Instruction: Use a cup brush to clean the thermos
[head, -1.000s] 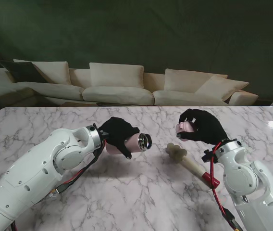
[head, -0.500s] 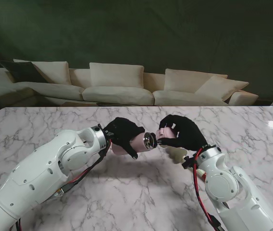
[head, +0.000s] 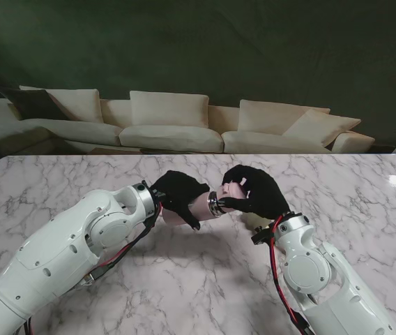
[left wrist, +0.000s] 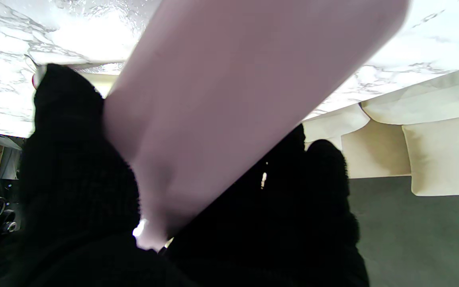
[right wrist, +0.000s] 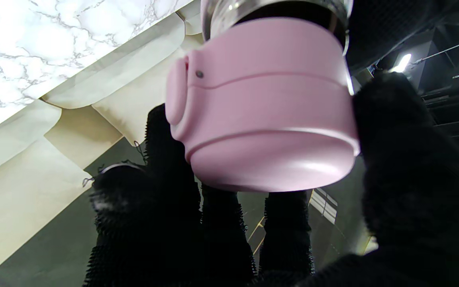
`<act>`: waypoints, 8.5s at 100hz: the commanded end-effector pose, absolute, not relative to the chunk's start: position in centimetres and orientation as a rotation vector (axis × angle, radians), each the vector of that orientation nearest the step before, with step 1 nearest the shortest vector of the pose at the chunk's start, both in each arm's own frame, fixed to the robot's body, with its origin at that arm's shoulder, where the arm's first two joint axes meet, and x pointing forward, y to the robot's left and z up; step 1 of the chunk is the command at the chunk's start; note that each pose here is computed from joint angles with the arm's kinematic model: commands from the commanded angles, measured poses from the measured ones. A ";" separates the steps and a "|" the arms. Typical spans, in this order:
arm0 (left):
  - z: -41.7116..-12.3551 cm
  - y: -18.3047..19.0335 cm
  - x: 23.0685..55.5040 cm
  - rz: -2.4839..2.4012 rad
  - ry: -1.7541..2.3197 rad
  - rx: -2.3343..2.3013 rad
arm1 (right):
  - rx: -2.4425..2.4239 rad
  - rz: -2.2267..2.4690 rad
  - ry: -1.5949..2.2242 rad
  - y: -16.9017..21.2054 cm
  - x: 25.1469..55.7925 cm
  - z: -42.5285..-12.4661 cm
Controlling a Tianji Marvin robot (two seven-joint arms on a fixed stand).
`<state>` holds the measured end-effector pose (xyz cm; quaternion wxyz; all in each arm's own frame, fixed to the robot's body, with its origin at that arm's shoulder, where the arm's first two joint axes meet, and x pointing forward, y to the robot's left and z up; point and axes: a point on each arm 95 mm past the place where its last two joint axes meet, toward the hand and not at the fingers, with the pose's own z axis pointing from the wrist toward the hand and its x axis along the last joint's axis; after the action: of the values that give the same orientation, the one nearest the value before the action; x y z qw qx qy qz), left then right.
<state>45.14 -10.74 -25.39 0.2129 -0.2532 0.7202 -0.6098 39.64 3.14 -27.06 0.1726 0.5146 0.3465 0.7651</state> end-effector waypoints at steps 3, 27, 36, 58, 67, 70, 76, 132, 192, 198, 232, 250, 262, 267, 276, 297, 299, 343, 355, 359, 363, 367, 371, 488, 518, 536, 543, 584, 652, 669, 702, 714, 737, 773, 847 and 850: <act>-25.2 -10.9 45.2 -1.689 2.003 -0.705 | 1.461 2.174 0.989 3.5 39.3 -27.3; -24.8 -10.8 45.4 -1.689 1.996 -0.701 | 1.453 2.179 0.972 3.6 38.5 -27.7; -24.7 -10.7 45.4 -1.686 1.998 -0.699 | 1.456 2.188 0.960 3.7 38.2 -27.7; -24.8 -10.9 45.4 -1.684 2.008 -0.694 | 1.461 2.195 0.952 4.1 38.0 -28.0; -24.9 -11.0 45.4 -1.681 2.016 -0.692 | 1.453 2.198 0.948 4.2 38.1 -28.0; -24.9 -11.0 45.4 -1.681 2.017 -0.693 | 1.449 2.196 0.949 4.2 38.2 -27.9; -25.0 -11.0 45.4 -1.683 2.017 -0.693 | 1.449 2.193 0.948 4.2 38.3 -27.9; -24.5 -11.0 45.2 -1.703 2.002 -0.673 | 1.483 2.167 0.938 4.7 38.9 -28.9; -24.4 -10.9 45.3 -1.712 1.976 -0.677 | 1.639 2.108 0.848 7.2 37.5 -29.6; -24.4 -10.9 45.3 -1.715 1.976 -0.676 | 1.663 2.107 0.837 7.5 37.4 -29.6; -24.5 -11.1 45.3 -1.716 1.989 -0.671 | 1.808 2.065 0.864 8.0 36.4 -29.1; -24.5 -11.1 45.3 -1.711 1.994 -0.672 | 1.788 2.075 0.899 7.6 36.3 -28.9; -24.6 -11.0 45.3 -1.709 1.997 -0.670 | 1.716 2.066 0.964 6.9 36.2 -28.3; -24.6 -10.9 45.3 -1.709 1.997 -0.668 | 1.669 2.060 0.999 6.4 36.1 -28.0; -24.6 -10.8 45.2 -1.707 1.997 -0.665 | 1.578 2.042 1.049 5.5 35.9 -27.4; -24.5 -10.6 45.2 -1.708 1.992 -0.666 | 1.426 2.042 1.057 3.6 35.6 -26.3; -24.5 -10.6 45.2 -1.708 1.991 -0.665 | 1.401 2.039 1.059 3.3 35.7 -26.2; -24.1 -10.5 44.8 -1.726 1.982 -0.644 | 1.072 1.900 1.309 -2.5 35.4 -26.1; -24.1 -10.7 44.7 -1.729 1.986 -0.640 | 1.035 1.865 1.387 -2.3 35.5 -26.5; -24.0 -10.7 44.7 -1.731 1.988 -0.638 | 1.023 1.850 1.410 -2.2 35.7 -26.6; -24.0 -10.8 44.6 -1.734 1.991 -0.635 | 1.009 1.837 1.428 -1.9 35.9 -26.8; -24.0 -10.9 44.5 -1.736 1.993 -0.632 | 0.988 1.826 1.439 -1.7 36.2 -26.9; -24.0 -10.9 44.5 -1.738 1.995 -0.630 | 0.970 1.818 1.449 -1.5 36.4 -26.9; -24.4 -11.2 44.6 -1.731 2.008 -0.653 | 0.970 1.953 1.340 2.3 37.6 -28.5; -24.5 -11.5 44.6 -1.729 2.023 -0.650 | 1.135 1.881 1.358 3.1 36.5 -28.8; -24.5 -11.5 44.6 -1.725 2.026 -0.654 | 1.097 1.802 1.348 2.9 35.7 -28.4; -24.5 -11.5 44.6 -1.726 2.024 -0.653 | 1.023 1.725 1.361 2.3 35.3 -28.1; -24.1 -11.2 44.5 -1.732 2.012 -0.637 | 1.010 1.838 1.370 0.7 33.9 -26.3; -24.4 -11.5 44.6 -1.737 2.016 -0.644 | 1.061 1.869 1.201 4.4 34.8 -26.8; -24.5 -11.7 44.5 -1.734 2.031 -0.640 | 1.141 1.874 1.138 5.2 34.9 -27.0; -24.8 -11.7 44.4 -1.727 2.042 -0.641 | 1.166 1.744 1.148 4.9 34.4 -27.2; -24.7 -11.7 44.4 -1.725 2.038 -0.639 | 1.177 1.748 1.139 4.2 34.1 -26.7; -24.6 -11.4 44.5 -1.725 2.026 -0.636 | 1.143 1.919 1.257 2.5 33.9 -26.2; -24.5 -11.2 44.6 -1.725 2.015 -0.635 | 0.994 1.982 1.377 1.9 34.7 -26.7; -24.5 -11.4 44.6 -1.725 2.025 -0.634 | 1.194 2.035 1.211 4.6 35.4 -27.6; -24.5 -11.4 44.6 -1.725 2.025 -0.634 | 1.199 2.034 1.207 4.7 35.3 -27.6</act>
<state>44.76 -10.61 -25.28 0.2058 -0.2352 0.7271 -0.6113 35.84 4.09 -27.33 0.2488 0.4297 0.4434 0.7462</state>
